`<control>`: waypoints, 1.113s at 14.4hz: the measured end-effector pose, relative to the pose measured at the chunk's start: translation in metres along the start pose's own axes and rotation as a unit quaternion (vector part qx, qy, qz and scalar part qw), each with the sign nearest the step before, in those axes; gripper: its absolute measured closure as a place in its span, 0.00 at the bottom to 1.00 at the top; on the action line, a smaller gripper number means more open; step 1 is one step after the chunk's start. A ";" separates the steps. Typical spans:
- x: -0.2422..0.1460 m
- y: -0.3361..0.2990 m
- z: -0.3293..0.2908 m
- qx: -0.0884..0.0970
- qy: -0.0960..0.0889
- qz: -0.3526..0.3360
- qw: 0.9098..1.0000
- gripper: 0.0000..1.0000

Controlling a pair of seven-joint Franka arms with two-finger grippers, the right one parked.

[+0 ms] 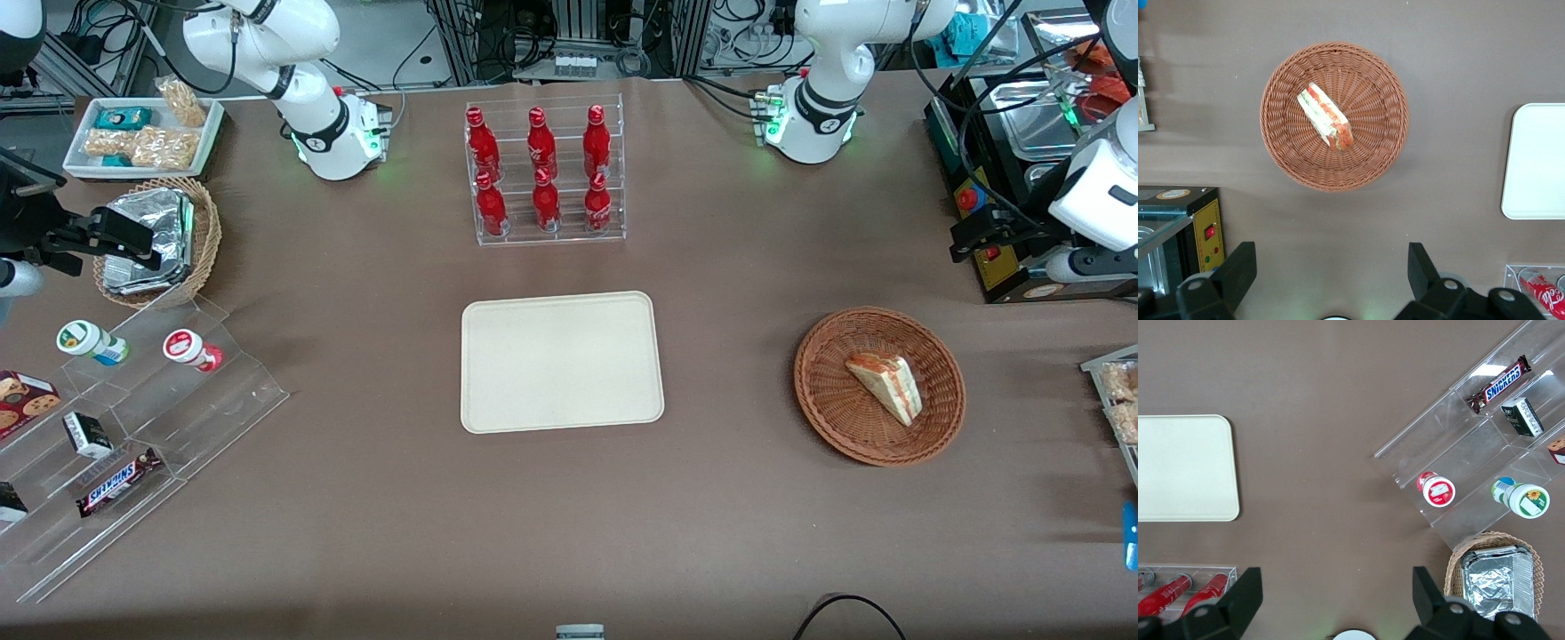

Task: Place sandwich from basket to tray
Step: 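Move the left gripper toward the wicker basket holding the sandwich, then lower the open left gripper over the wrapped sandwich in the basket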

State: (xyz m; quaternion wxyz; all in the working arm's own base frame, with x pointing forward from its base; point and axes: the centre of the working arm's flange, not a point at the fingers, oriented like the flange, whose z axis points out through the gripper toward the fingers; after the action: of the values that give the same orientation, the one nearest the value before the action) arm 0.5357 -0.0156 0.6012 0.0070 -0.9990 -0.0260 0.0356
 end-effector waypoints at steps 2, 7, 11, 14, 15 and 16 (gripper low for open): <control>-0.001 0.000 0.008 0.001 -0.016 0.000 1.000 0.00; 0.023 -0.001 0.071 0.005 -0.064 -0.003 0.998 0.00; 0.058 -0.006 0.154 0.004 -0.048 -0.010 0.999 0.00; 0.067 -0.021 0.217 0.001 -0.017 -0.023 1.000 0.00; 0.066 -0.024 0.233 0.000 -0.009 -0.025 1.000 0.00; 0.065 -0.025 0.249 0.000 -0.005 -0.026 1.000 0.00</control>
State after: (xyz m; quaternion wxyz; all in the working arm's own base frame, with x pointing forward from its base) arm 0.5819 0.0157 0.3489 0.0074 -0.9978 -0.0524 0.0400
